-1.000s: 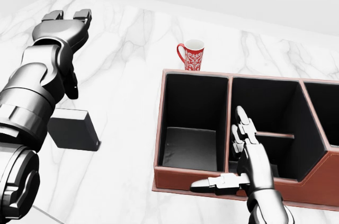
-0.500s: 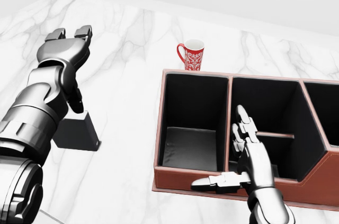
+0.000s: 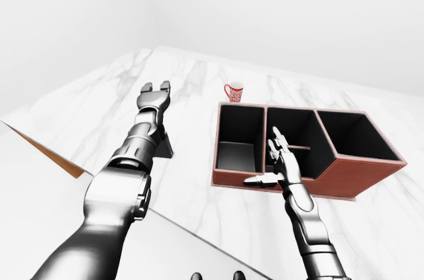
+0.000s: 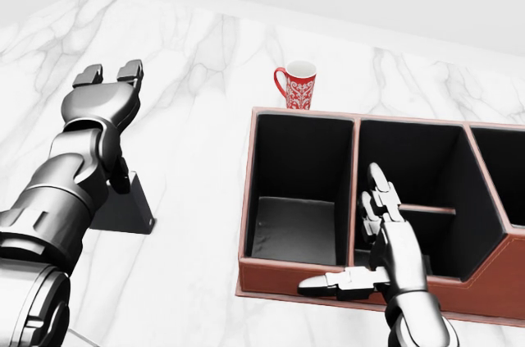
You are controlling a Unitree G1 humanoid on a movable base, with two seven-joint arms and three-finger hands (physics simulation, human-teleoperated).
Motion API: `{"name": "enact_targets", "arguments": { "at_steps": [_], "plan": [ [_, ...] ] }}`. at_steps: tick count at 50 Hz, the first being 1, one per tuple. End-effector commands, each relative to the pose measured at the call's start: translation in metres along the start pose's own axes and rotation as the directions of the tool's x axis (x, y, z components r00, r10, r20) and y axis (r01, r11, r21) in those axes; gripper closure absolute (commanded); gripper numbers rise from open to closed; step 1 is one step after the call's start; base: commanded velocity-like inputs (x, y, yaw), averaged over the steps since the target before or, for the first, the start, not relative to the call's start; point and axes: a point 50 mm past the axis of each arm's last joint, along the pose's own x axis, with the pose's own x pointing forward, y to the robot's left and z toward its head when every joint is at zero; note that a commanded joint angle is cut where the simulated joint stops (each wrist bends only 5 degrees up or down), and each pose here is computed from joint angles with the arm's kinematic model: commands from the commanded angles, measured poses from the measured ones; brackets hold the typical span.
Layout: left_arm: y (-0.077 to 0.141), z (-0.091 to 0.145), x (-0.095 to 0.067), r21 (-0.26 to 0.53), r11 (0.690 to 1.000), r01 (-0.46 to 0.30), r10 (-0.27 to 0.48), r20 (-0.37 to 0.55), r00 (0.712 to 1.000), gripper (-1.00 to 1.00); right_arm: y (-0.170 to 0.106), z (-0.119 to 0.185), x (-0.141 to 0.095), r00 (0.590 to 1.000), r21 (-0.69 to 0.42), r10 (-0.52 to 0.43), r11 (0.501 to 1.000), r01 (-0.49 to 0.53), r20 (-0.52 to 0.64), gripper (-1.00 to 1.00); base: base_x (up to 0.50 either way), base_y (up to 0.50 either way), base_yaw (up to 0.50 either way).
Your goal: Pick up the book and place it in the right compartment of the caddy.
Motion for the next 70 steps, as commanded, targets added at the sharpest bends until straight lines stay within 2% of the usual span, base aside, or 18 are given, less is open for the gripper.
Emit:
{"name": "enact_targets", "arguments": {
  "at_steps": [1,8,17,70],
  "plan": [
    [-0.007,-0.001,-0.001,0.016,1.0,0.007,-0.007,-0.001,1.0,-1.0,-0.003,-0.004,-0.001,1.0,-0.008,-0.014,1.0,0.014,-0.015,-1.0,0.0,0.0,0.0],
    [-0.013,-0.003,-0.002,0.062,0.998,0.021,-0.021,-0.001,1.0,-1.0,-0.003,-0.004,-0.001,1.0,-0.008,-0.017,1.0,0.017,-0.015,-1.0,0.0,0.0,0.0],
    [-0.018,-0.007,-0.003,0.081,0.996,0.029,-0.028,-0.009,1.0,-1.0,-0.003,-0.004,0.0,1.0,-0.009,-0.018,1.0,0.018,-0.014,-1.0,0.0,0.0,0.0],
    [-0.062,-0.023,-0.015,0.07,0.995,0.066,-0.063,-0.045,0.997,-1.0,0.0,-0.003,-0.002,1.0,-0.022,-0.015,1.0,0.015,-0.016,-1.0,0.0,0.0,0.0]
  ]
}}
